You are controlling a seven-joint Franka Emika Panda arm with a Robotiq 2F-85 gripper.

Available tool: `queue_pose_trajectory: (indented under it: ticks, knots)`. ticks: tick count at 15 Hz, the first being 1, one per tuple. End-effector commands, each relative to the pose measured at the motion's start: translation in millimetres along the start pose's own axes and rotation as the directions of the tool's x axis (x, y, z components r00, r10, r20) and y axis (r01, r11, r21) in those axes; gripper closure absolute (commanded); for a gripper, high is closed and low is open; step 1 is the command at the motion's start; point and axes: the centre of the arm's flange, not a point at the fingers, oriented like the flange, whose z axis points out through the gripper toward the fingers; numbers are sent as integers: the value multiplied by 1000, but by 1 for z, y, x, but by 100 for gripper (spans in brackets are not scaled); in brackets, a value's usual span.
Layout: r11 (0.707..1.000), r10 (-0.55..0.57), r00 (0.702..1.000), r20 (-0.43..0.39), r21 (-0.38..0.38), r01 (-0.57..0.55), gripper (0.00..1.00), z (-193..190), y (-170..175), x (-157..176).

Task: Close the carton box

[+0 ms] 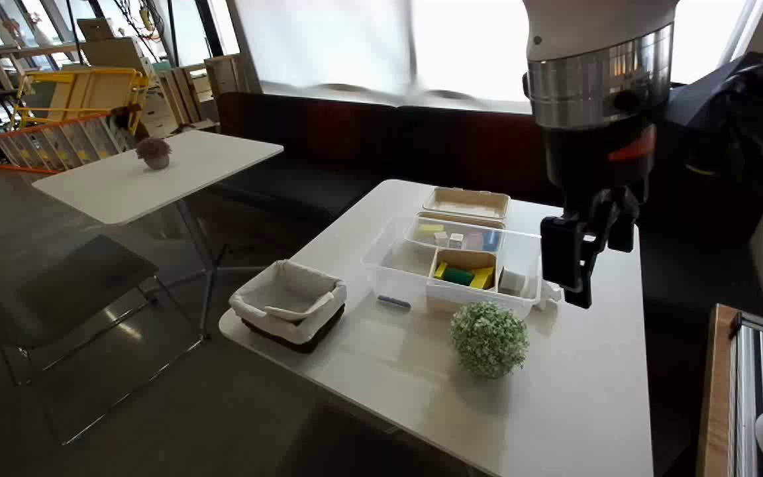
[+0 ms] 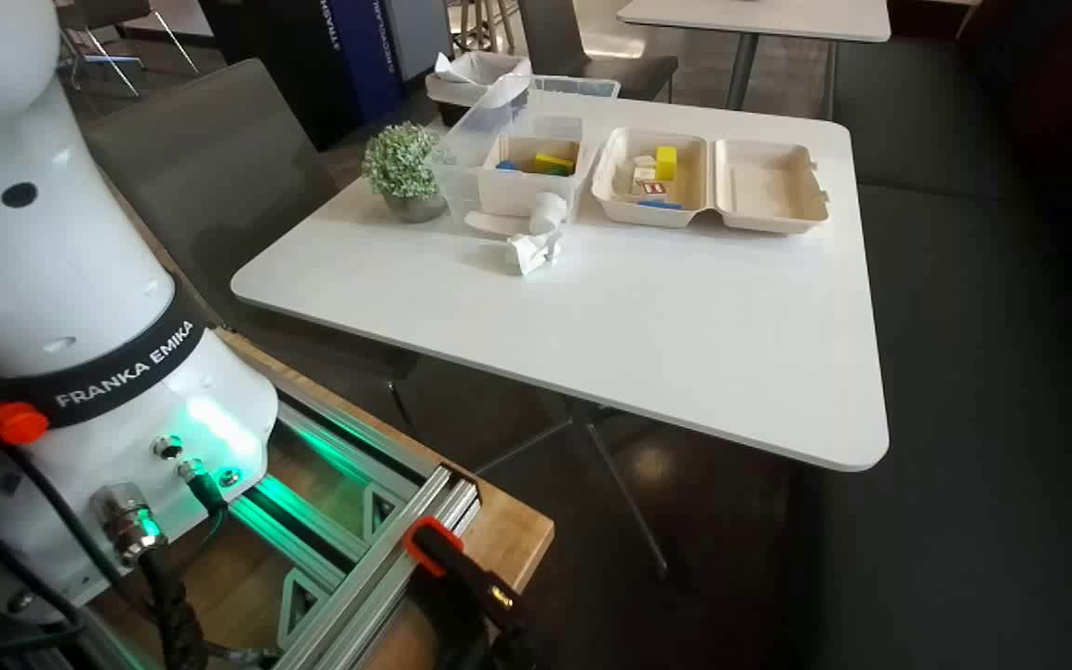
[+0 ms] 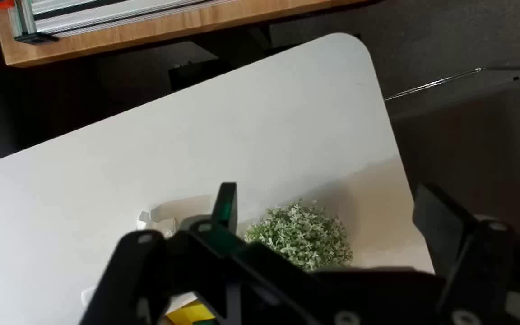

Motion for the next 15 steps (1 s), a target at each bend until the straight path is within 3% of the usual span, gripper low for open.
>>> queue_pose_trajectory:
  ticks: [1, 9, 15]
  knots:
    - [1000, 0, 1000, 0, 0, 0, 0, 0, 0, 0]
    - [1000, 0, 1000, 0, 0, 0, 0, 0, 0, 0]
    - [969, 157, 987, -34, 200, -148, 0, -4, 28, 83]
